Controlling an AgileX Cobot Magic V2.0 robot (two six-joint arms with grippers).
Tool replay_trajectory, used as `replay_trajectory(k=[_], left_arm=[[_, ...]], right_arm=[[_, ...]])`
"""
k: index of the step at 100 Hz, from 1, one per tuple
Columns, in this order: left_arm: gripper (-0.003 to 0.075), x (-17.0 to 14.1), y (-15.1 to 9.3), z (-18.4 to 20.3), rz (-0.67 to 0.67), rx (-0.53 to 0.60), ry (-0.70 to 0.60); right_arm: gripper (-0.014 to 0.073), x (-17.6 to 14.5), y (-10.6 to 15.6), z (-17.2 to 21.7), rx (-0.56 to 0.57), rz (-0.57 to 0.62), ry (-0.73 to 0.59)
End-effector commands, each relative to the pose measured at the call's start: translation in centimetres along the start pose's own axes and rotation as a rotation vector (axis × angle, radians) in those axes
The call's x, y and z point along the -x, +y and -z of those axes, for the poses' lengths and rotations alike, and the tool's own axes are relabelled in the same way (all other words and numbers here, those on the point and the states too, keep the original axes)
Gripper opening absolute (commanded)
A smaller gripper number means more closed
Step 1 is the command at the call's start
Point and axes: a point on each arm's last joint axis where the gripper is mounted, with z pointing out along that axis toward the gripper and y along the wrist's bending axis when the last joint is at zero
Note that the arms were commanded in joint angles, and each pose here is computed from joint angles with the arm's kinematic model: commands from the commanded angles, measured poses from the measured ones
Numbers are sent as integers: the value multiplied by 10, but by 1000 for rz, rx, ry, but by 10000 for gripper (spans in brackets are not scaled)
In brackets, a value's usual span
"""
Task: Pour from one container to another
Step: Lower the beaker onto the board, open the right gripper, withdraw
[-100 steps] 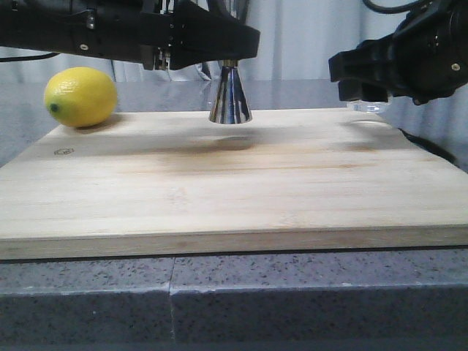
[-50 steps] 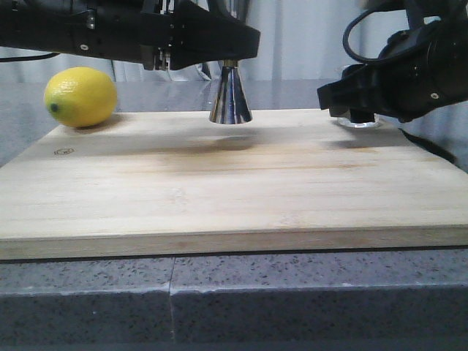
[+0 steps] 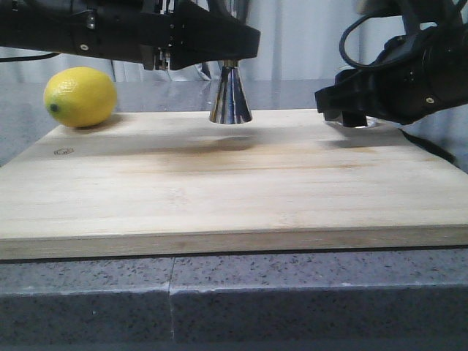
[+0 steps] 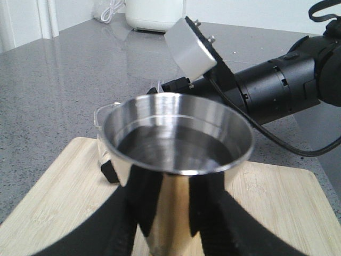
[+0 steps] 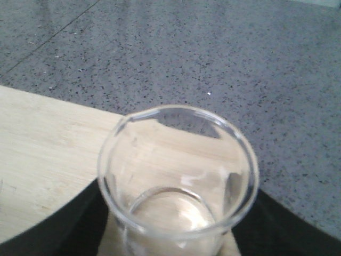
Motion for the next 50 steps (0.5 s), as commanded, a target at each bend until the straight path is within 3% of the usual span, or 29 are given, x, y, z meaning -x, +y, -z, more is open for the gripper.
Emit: replay_trajectory(k=[1, 12, 50], left_arm=[[230, 35, -9, 2, -29, -47, -157], [230, 35, -9, 2, -29, -47, -157], [230, 35, -9, 2, -29, -47, -157]], right_arm=[[540, 26, -4, 8, -17, 9, -127], [610, 32, -4, 18, -1, 6, -99], [605, 54, -4, 102, 130, -32, 120]])
